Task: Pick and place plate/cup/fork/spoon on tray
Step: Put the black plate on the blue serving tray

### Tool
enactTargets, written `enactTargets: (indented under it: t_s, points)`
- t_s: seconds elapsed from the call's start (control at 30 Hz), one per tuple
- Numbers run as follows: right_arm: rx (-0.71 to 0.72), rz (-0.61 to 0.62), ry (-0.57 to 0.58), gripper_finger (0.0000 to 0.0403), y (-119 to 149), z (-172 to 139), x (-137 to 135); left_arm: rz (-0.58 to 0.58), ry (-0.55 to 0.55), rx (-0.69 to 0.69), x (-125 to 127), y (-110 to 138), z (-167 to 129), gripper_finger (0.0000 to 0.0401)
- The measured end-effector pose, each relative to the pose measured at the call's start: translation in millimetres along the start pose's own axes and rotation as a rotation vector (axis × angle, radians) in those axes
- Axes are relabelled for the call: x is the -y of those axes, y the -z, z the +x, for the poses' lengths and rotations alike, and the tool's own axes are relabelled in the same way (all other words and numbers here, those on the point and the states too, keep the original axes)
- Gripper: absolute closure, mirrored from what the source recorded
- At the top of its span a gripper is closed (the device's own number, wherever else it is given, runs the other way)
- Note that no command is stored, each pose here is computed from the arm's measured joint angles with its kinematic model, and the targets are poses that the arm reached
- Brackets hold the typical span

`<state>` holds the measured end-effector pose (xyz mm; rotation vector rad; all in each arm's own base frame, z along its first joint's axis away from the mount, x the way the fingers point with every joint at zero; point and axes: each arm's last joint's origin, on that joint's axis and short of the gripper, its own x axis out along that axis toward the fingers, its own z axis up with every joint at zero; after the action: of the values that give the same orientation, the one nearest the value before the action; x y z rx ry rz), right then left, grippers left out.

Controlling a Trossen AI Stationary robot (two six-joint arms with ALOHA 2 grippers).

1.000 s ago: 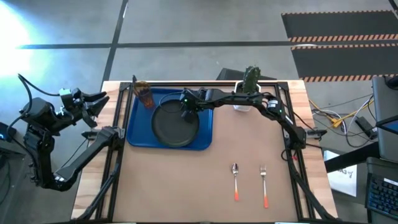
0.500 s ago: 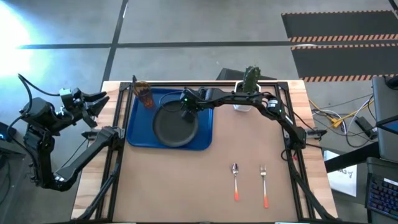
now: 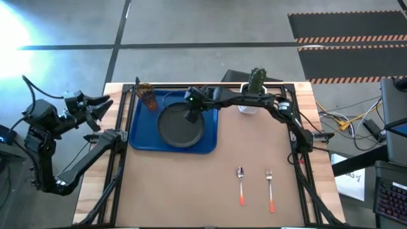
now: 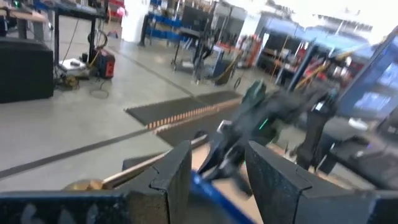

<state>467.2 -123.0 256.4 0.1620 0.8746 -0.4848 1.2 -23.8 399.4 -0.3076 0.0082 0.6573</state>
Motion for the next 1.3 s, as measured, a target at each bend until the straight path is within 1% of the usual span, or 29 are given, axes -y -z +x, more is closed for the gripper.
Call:
enactTargets:
  t_s: [0.1, 0.17, 0.3, 0.43, 0.53, 0.57, 0.63, 0.7, 0.8, 0.9, 1.0, 1.17, 1.3]
  points:
    - [0.092, -0.045, -0.054, 0.0316, -16.2, -41.7, -8.0, -0.010, -0.012, -0.052, -2.7, 6.2, 2.5, 0.0267]
    - [0.156, -0.072, -0.082, 0.0326, -24.9, -75.8, -12.3, -0.010, -0.022, -0.096, -4.7, 11.2, 4.2, 0.0269]
    - [0.316, -0.101, -0.187, 0.0349, -35.4, -154.2, -15.9, -0.003, -0.039, -0.192, -8.9, 22.7, 7.3, 0.0291]
    - [0.457, -0.117, -0.241, 0.0369, -31.6, -228.6, -12.8, -0.042, -0.056, -0.278, -17.6, 36.7, 18.3, 0.0340]
    - [0.541, -0.138, -0.273, 0.0384, -24.1, -271.5, -11.4, -0.068, -0.058, -0.328, -24.7, 47.2, 28.3, 0.0386]
    - [0.564, -0.143, -0.277, 0.0389, -21.5, -282.8, -11.1, -0.078, -0.057, -0.344, -26.9, 50.9, 31.5, 0.0393]
    - [0.601, -0.146, -0.287, 0.0393, -16.2, -302.1, -10.3, -0.092, -0.051, -0.365, -31.0, 56.9, 37.8, 0.0395]
    - [0.626, -0.150, -0.305, 0.0394, -11.9, -315.8, -9.9, -0.120, -0.049, -0.401, -36.1, 65.8, 44.7, 0.0399]
    - [0.648, -0.163, -0.319, 0.0394, -7.8, -327.0, -10.7, -0.169, -0.063, -0.464, -45.2, 82.0, 55.6, 0.0400]
    - [0.651, -0.173, -0.322, 0.0394, -6.5, -329.5, -11.5, -0.216, -0.020, -0.530, -52.6, 99.5, 65.8, 0.0401]
    - [0.643, -0.176, -0.321, 0.0394, -6.3, -327.9, -12.0, -0.254, 0.020, -0.575, -56.6, 111.3, 71.2, 0.0401]
    - [0.607, -0.174, -0.266, 0.0394, -4.6, -322.9, -10.9, -0.257, 0.082, -0.567, -53.8, 110.2, 69.6, 0.0401]
    - [0.611, -0.179, -0.237, 0.0394, -4.6, -323.1, -9.9, -0.259, 0.149, -0.543, -49.0, 106.6, 64.9, 0.0401]
